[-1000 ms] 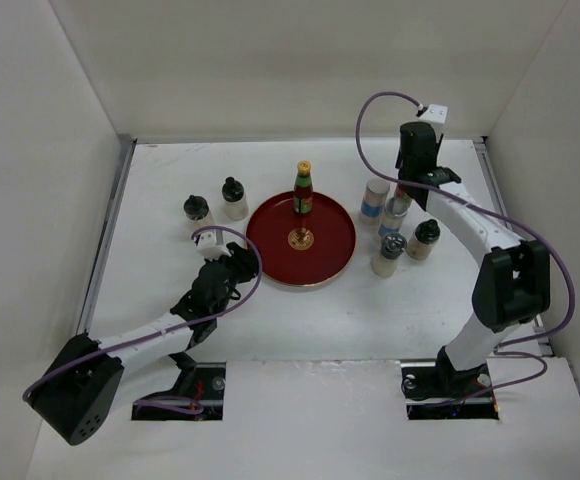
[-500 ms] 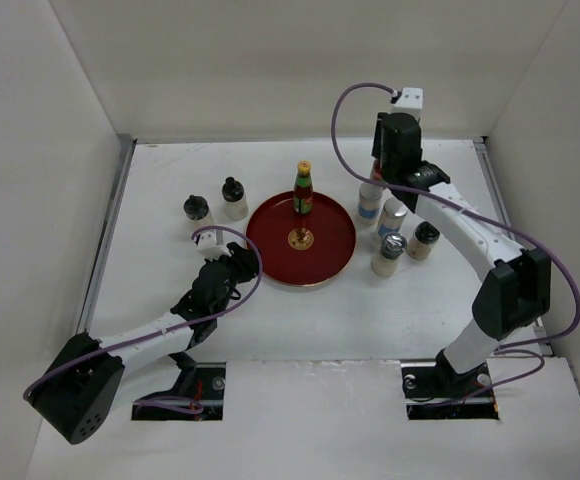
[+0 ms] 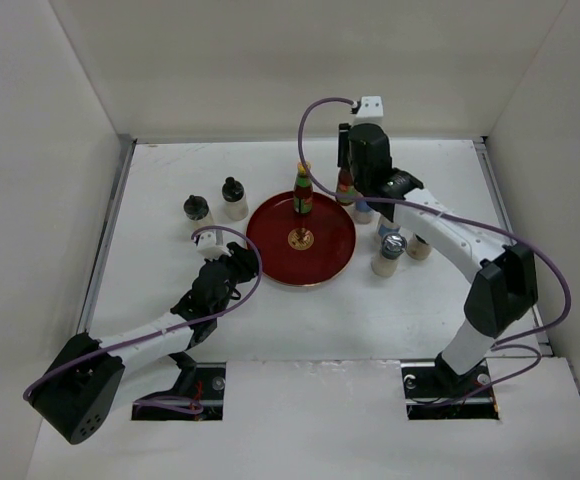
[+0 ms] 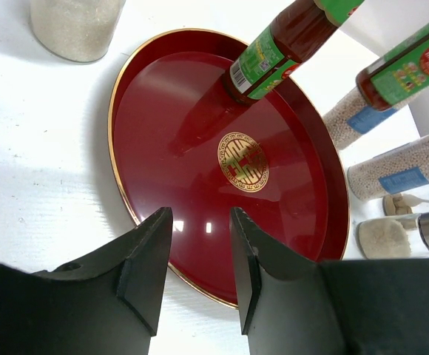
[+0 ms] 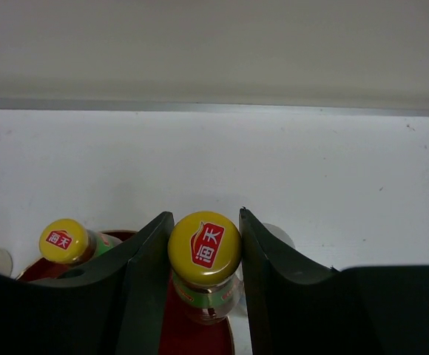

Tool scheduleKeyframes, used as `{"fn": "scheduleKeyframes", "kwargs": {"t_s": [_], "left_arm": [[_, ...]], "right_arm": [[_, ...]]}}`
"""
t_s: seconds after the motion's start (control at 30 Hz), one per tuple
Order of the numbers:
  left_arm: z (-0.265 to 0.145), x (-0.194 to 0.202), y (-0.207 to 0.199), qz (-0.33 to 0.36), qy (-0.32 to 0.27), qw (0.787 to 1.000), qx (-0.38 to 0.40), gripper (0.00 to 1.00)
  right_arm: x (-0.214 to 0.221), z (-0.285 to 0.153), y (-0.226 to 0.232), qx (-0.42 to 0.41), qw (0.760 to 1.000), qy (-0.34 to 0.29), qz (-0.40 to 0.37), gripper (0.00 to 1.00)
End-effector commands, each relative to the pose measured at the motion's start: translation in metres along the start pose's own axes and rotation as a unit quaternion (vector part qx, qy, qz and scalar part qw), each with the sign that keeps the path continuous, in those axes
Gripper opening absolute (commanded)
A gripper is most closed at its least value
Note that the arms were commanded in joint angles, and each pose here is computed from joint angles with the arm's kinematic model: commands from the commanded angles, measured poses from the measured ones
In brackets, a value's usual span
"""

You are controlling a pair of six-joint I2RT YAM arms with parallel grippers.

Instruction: Organize the condiment bottles

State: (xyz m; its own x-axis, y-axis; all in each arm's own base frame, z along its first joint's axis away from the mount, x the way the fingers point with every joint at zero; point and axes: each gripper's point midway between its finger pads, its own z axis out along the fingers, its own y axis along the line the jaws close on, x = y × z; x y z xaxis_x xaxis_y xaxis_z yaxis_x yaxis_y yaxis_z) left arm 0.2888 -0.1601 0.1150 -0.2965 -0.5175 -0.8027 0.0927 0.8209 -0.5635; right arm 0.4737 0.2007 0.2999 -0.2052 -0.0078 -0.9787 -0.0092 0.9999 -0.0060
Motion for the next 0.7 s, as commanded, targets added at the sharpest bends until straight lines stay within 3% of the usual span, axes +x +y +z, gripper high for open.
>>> {"fn": "scheduleKeyframes", "kwargs": {"t_s": [0.0,0.33,0.67], "left_arm": [[0.000,-0.015,-0.008,-0.018,-0.028,0.999,0.018,0.35],[0.000,-0.015,-0.009,-0.018,-0.028,0.999,0.019,0.35],[-0.001,-0.016,-0.010,-0.019,-0.030,0.999,0.021,0.35]], "right_arm": [[-0.070,-0.006,0.023,-0.028,0.993,-0.097,0.060,0.23],[-0.029,-0.002,0.069,-0.062,0.995,-0.065,0.053,0.23],[0.017,0.008,0.080,-0.062,0.996,-0.034,0.048,0.23]]}}
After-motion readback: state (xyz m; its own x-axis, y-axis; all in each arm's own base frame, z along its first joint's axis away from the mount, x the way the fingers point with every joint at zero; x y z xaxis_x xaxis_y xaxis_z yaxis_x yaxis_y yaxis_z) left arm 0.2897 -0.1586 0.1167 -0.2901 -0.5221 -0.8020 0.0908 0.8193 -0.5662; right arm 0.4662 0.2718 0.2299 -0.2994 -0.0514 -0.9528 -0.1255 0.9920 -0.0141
